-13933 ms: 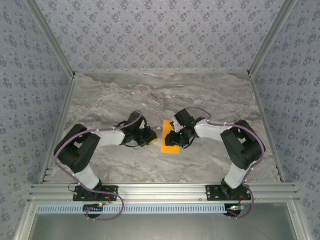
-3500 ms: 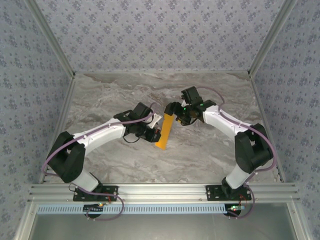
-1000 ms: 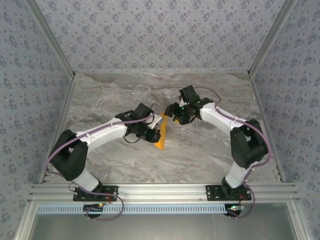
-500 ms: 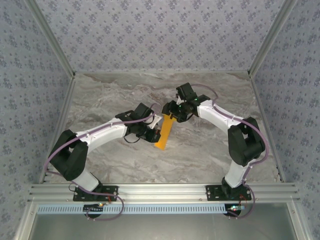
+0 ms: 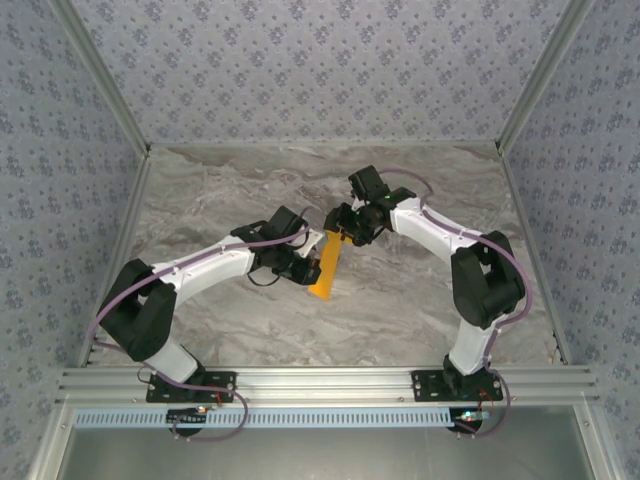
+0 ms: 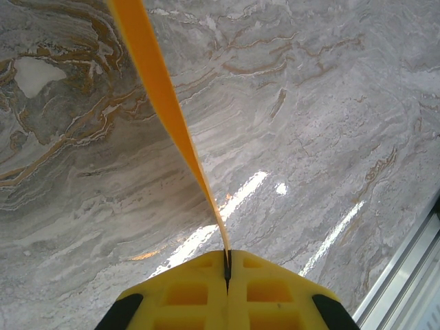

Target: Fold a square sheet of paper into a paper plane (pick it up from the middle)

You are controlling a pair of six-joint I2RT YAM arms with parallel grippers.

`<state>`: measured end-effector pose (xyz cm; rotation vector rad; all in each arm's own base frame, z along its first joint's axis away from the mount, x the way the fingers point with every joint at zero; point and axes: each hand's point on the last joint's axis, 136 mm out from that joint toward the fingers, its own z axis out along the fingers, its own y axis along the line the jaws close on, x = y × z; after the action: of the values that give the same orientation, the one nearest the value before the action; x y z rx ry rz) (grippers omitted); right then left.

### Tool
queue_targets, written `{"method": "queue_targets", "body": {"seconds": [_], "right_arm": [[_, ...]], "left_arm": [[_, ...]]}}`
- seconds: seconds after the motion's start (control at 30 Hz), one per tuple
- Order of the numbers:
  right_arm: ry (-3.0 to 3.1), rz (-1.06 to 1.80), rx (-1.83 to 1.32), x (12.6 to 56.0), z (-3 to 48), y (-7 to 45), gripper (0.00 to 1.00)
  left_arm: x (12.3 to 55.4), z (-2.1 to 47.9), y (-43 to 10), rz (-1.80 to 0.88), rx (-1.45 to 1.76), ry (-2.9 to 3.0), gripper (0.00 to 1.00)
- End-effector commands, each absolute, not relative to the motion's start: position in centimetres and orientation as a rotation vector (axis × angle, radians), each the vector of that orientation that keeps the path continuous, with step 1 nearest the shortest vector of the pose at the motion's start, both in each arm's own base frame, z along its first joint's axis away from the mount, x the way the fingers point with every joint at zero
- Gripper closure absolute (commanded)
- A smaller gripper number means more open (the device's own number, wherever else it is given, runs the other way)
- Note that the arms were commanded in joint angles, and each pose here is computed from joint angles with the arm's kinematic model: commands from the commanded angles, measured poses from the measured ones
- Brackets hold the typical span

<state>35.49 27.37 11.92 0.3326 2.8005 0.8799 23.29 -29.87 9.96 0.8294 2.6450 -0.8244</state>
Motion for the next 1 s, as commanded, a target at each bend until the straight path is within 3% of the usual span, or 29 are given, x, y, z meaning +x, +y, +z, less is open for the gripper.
{"method": "queue_targets", "body": {"seconds": [0.0, 0.1, 0.33, 0.57, 0.97], "right_arm": [[2.773, 0.888, 0.328, 35.5, 13.5, 27.4, 0.42], [2.756, 0.896, 0.332, 35.5, 14.1, 27.3, 0.36], [2.74, 0.889, 0.355, 35.4, 14.5, 26.8, 0.36], [2.772, 0.851, 0.376, 35.4, 13.3, 26.5, 0.44], [2.812, 0.817, 0.365, 35.5, 12.2, 26.6, 0.48]], "left_arm": [[23.2, 9.7, -30.0, -0.814, 0.841, 2.656, 1.0], [23.2, 9.6, -30.0, -0.813, 0.842, 2.66, 1.0], [23.1, 9.6, -30.0, -0.815, 0.842, 2.66, 1.0], [23.2, 9.7, -30.0, -0.815, 0.845, 2.657, 1.0], [23.2, 9.6, -30.0, -0.814, 0.844, 2.659, 1.0]]}}
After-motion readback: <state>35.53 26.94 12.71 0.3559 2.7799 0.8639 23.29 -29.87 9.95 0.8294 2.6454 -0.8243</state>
